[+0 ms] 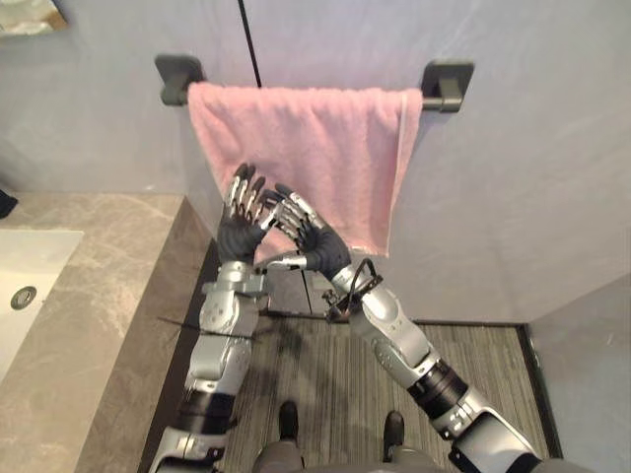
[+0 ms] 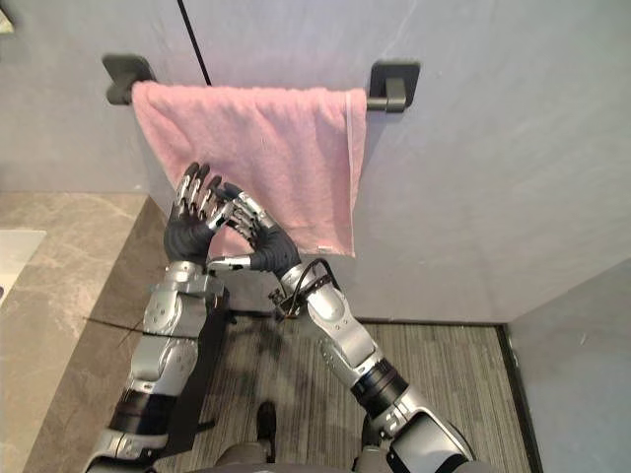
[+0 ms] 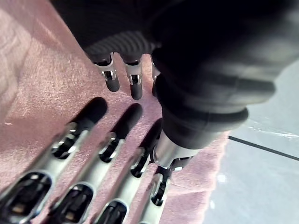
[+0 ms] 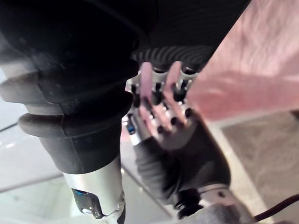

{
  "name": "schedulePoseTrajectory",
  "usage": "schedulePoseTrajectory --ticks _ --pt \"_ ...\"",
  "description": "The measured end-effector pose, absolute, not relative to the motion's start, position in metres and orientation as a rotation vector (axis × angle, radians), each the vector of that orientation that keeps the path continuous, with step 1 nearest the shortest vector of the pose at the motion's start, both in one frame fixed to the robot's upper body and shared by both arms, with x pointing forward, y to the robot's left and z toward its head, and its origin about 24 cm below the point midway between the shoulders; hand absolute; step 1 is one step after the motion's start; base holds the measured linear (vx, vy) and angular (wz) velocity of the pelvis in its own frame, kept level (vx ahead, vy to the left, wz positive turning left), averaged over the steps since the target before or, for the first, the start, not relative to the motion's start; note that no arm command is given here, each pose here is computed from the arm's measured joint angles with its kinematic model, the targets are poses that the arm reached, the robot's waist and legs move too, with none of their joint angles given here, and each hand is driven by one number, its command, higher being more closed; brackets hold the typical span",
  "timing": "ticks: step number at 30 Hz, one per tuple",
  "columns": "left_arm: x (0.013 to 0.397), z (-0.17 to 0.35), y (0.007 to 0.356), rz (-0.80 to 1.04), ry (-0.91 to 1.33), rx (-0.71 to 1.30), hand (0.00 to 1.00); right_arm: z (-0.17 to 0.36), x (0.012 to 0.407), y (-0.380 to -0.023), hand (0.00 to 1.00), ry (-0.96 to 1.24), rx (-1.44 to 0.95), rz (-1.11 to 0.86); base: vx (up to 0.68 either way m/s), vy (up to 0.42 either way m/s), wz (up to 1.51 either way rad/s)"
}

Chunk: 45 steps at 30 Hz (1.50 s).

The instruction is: Organize washtable

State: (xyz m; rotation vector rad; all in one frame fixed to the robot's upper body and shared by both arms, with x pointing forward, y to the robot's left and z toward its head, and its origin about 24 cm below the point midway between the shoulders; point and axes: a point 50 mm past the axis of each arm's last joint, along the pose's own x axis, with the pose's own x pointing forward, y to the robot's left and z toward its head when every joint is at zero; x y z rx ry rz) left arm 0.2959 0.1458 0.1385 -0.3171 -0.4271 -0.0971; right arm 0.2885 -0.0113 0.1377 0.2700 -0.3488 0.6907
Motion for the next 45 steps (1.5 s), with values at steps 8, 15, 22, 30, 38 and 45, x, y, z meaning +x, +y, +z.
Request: schedulePoseTrajectory --ticks 8,15,22,30,38,45 --pt "0.326 0.188 0.119 -0.207 -0.539 -0.321 0.0 0.195 0.325 -0.068 0.0 -0.545 0.217 0.401 0.04 0.003 -0.01" --pt "0.337 0.208 0.113 -0.212 -0.584 -0.308 0.0 0.224 0.333 -0.082 0.0 -0.626 0.219 0.326 0.0 0.003 -0.01" --pt "0.345 0.208 0.118 -0.129 -0.567 -0.332 0.0 0.228 0.338 -0.086 0.0 -0.621 0.242 0.287 -0.01 0.004 -0.04" --pt "0.347 0.208 0.135 -0.016 -0.572 -0.369 0.0 0.206 0.337 -0.089 0.0 -0.556 0.281 0.276 0.0 0.002 -0.04" --pt "0.34 0.181 0.159 0.091 -0.515 -0.336 0.0 0.123 0.31 -0.084 0.0 -0.313 0.279 0.341 0.05 -0.002 -0.07" --pt "0.33 0.159 0.195 0.232 -0.463 -0.288 0.0 0.098 0.297 -0.099 0.0 -0.241 0.245 0.367 0.03 -0.014 0.01"
